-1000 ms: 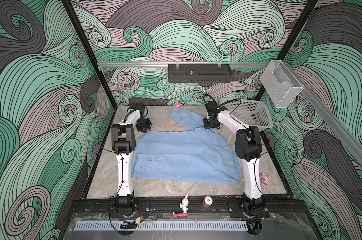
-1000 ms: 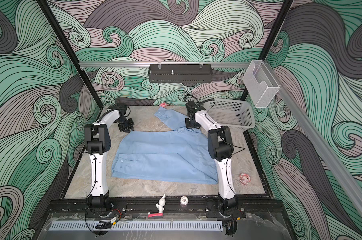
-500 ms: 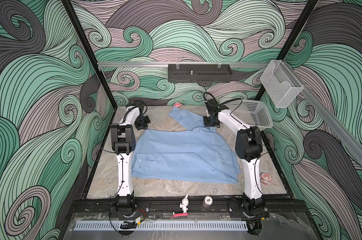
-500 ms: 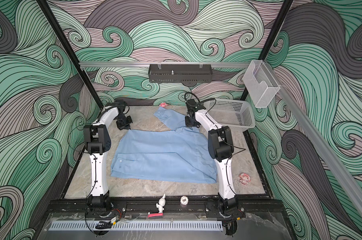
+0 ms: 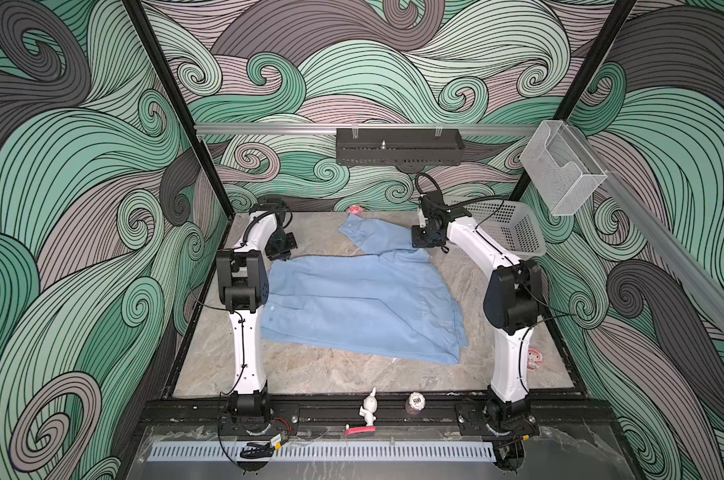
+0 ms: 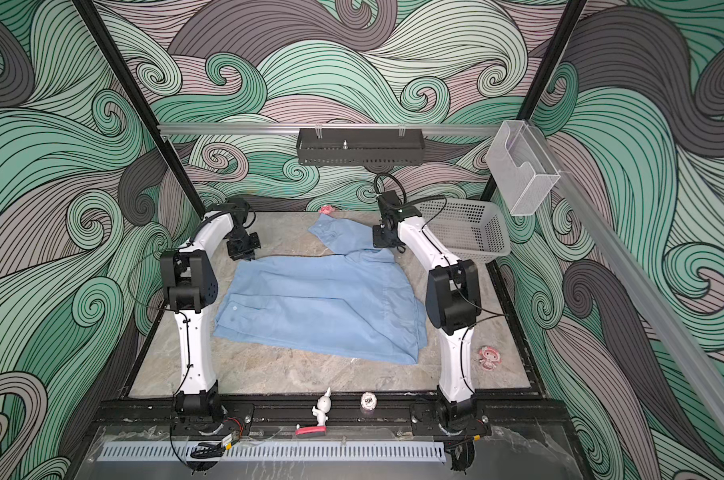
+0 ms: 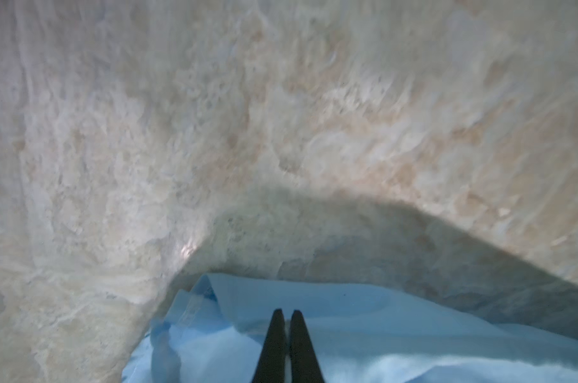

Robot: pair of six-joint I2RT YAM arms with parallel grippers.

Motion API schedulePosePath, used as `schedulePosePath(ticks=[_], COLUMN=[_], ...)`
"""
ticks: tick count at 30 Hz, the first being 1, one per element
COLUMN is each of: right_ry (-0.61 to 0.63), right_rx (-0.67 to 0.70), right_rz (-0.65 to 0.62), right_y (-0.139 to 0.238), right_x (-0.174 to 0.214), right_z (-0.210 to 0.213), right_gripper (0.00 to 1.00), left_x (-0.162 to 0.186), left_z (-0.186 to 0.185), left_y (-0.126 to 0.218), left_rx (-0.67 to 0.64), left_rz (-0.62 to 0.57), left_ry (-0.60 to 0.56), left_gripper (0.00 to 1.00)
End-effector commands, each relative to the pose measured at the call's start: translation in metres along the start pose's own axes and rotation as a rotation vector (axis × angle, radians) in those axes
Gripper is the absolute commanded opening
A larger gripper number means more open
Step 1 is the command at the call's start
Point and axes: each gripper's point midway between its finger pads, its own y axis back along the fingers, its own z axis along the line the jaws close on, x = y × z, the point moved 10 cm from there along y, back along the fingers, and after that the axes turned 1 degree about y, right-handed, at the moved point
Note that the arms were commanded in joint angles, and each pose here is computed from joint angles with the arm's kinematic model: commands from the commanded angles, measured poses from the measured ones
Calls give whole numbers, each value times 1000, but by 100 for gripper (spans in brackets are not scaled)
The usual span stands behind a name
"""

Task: Fold and stack the long sleeve shirts

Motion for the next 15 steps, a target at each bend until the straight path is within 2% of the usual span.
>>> schedulePosePath(ticks=[1,15], right_ry=[-5,-13], right_rx=[-45,-23], right_rz=[-27,-24], right_y=[27,81], right_x=[14,96], right_z=[11,2], right_gripper=[1,0], left_x=[7,60], left_z=[12,36], left_y=[46,69], left_rx=[-1,30], left_rz=[-111,-97], left_ry=[-13,-41], left_gripper=[0,0])
